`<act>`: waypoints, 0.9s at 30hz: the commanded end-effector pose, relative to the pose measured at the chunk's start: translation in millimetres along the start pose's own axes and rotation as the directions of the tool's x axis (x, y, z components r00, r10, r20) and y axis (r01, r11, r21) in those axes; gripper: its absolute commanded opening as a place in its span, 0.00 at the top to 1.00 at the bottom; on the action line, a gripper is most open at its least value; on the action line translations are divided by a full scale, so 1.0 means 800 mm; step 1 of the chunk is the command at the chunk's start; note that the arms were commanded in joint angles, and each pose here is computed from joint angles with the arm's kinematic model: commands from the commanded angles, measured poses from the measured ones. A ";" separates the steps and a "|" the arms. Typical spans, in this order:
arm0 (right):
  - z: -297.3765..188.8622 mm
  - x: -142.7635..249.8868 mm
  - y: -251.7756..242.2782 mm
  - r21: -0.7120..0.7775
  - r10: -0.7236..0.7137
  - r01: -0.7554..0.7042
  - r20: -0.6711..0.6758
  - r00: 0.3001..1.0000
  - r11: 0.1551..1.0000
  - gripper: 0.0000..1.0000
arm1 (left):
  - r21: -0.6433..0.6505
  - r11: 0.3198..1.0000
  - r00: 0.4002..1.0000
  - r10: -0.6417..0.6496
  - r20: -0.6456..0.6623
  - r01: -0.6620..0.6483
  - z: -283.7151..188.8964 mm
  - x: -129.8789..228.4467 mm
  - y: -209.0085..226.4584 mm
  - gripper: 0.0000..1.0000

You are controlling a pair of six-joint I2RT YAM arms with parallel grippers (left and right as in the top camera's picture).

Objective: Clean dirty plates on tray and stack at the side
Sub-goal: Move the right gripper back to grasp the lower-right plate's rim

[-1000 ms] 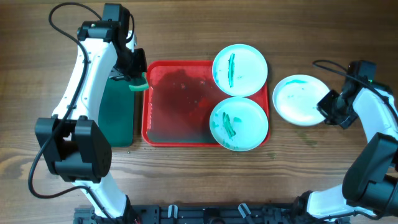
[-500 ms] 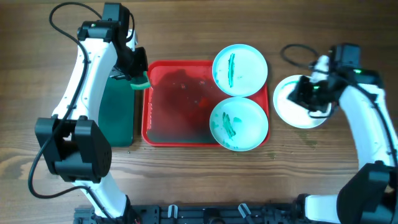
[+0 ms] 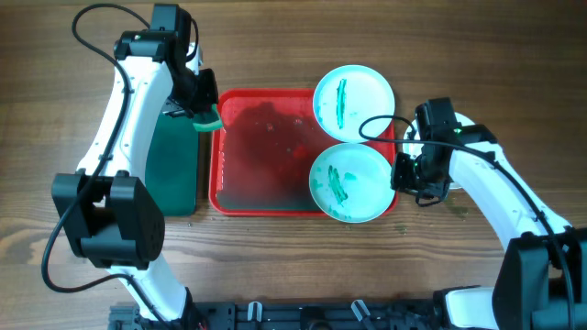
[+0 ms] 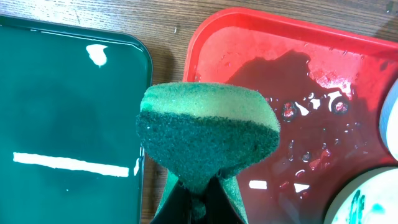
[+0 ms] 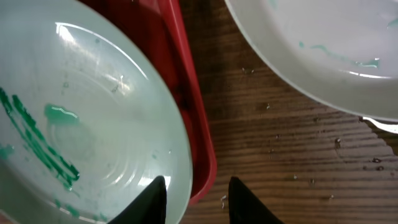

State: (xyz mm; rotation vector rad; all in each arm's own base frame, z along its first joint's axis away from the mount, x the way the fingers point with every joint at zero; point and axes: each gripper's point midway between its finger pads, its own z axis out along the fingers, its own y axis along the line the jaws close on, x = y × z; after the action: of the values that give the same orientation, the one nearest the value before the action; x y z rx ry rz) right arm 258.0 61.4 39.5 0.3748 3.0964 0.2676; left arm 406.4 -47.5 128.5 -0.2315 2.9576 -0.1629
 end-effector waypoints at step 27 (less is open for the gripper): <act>0.052 0.028 0.075 -0.052 -0.142 0.141 -0.009 0.990 0.989 0.81 | 0.022 1.000 1.000 -0.019 0.013 0.019 -0.003 -0.004 -0.001 0.96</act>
State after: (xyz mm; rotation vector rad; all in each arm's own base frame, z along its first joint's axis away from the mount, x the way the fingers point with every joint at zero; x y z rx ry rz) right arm 256.7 117.9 23.5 0.1881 3.0640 0.3420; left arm 408.1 -47.6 128.8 -0.2305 2.9505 -0.1643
